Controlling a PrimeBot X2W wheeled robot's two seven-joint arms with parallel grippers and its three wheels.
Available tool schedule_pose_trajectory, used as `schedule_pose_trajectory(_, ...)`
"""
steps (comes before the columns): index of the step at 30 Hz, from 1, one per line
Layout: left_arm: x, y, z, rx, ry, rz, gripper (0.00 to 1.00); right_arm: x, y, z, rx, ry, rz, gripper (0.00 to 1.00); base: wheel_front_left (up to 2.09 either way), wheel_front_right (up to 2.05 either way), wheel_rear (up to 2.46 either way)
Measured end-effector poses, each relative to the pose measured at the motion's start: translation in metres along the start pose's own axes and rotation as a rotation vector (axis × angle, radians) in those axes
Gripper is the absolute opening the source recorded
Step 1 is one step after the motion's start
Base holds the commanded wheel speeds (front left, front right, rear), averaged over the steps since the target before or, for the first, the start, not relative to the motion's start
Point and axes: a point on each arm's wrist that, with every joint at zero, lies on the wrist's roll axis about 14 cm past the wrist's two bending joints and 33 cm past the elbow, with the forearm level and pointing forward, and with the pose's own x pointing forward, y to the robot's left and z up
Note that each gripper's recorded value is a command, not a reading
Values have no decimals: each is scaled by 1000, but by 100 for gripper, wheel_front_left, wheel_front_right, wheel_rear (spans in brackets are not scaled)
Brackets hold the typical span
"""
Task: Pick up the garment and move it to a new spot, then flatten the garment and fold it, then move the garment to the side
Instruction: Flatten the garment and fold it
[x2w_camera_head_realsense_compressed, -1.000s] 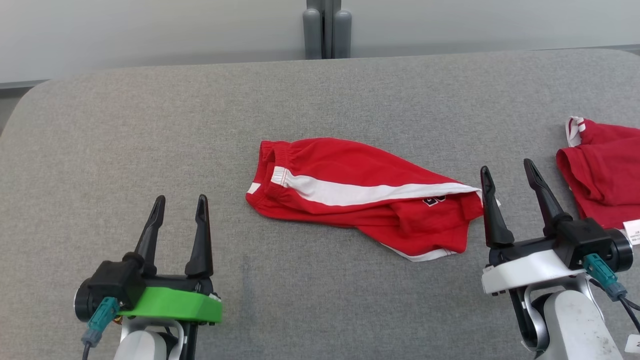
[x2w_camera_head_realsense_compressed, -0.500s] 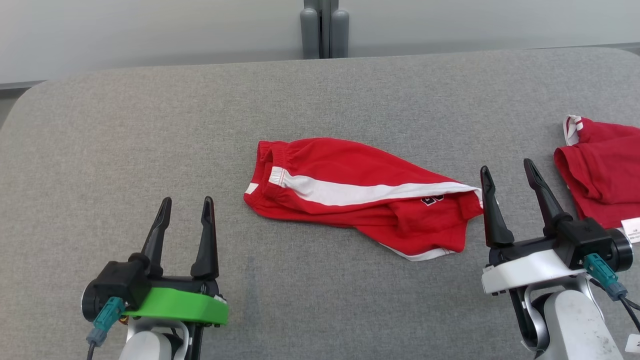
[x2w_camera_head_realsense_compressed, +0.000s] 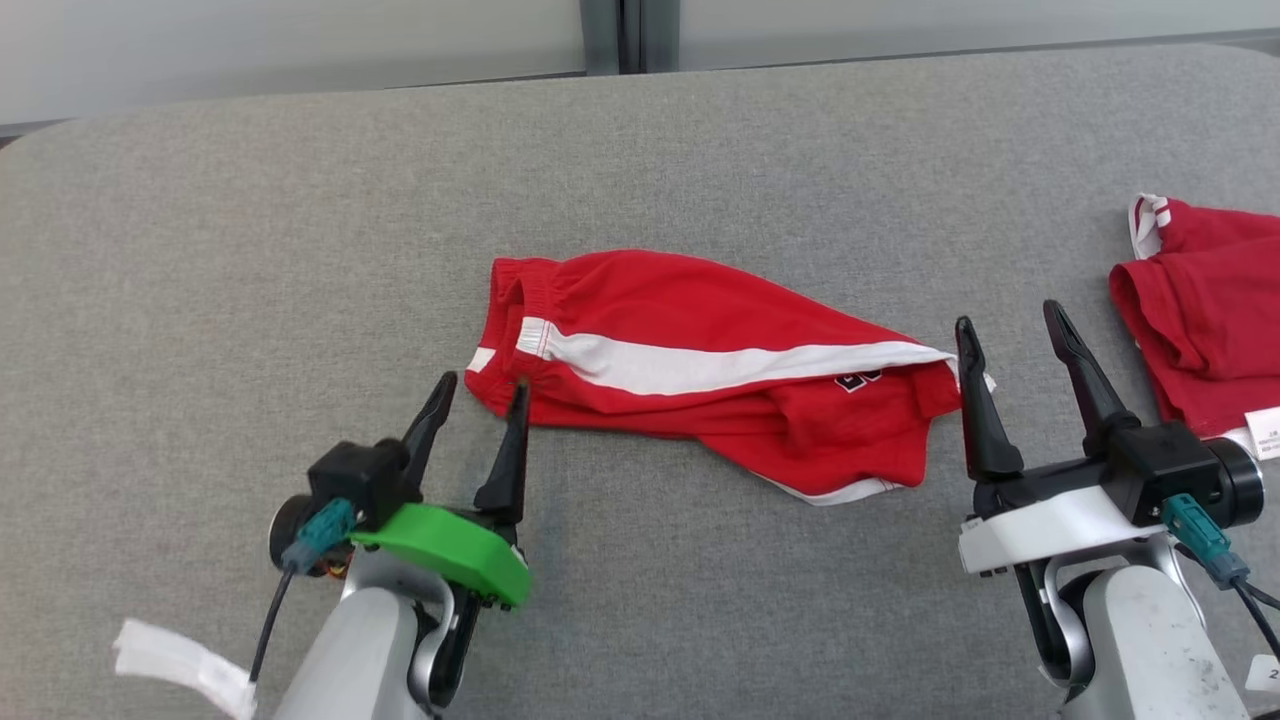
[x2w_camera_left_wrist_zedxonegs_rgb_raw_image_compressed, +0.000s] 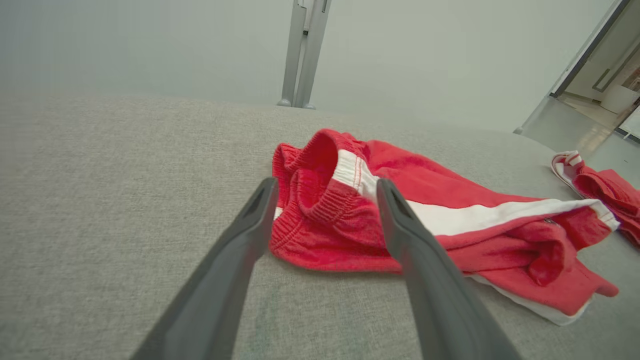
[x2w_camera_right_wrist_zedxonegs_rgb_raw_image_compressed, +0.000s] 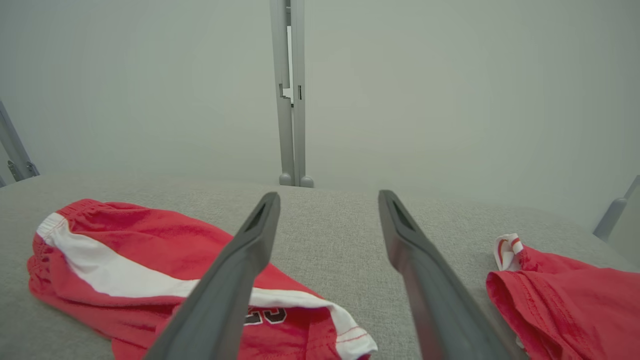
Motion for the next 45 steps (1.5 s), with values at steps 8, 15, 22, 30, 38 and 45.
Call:
schedule_pose_trajectory(8,38,-15,-16,-60,105,-78,100,-2,-13,-13,6,36,-37,100,0,0,0)
schedule_pose_trajectory(15,46,-15,-26,-59,142,-103,98,-7,-24,-17,1,51,-70,100,0,0,0)
schedule_pose_trajectory(22,46,-16,-25,-58,131,-110,0,-10,-28,-15,-1,48,-80,100,0,0,0)
schedule_pose_trajectory(30,45,-15,-14,-61,82,-106,0,-11,-19,-26,-37,88,-47,100,0,0,0)
schedule_pose_trajectory(38,39,-12,-4,-63,46,-98,0,-11,-20,-59,-147,203,-9,100,0,0,0)
schedule_pose_trajectory(45,40,-13,-6,-71,45,-102,0,-4,-28,-85,-183,289,37,100,0,0,0)
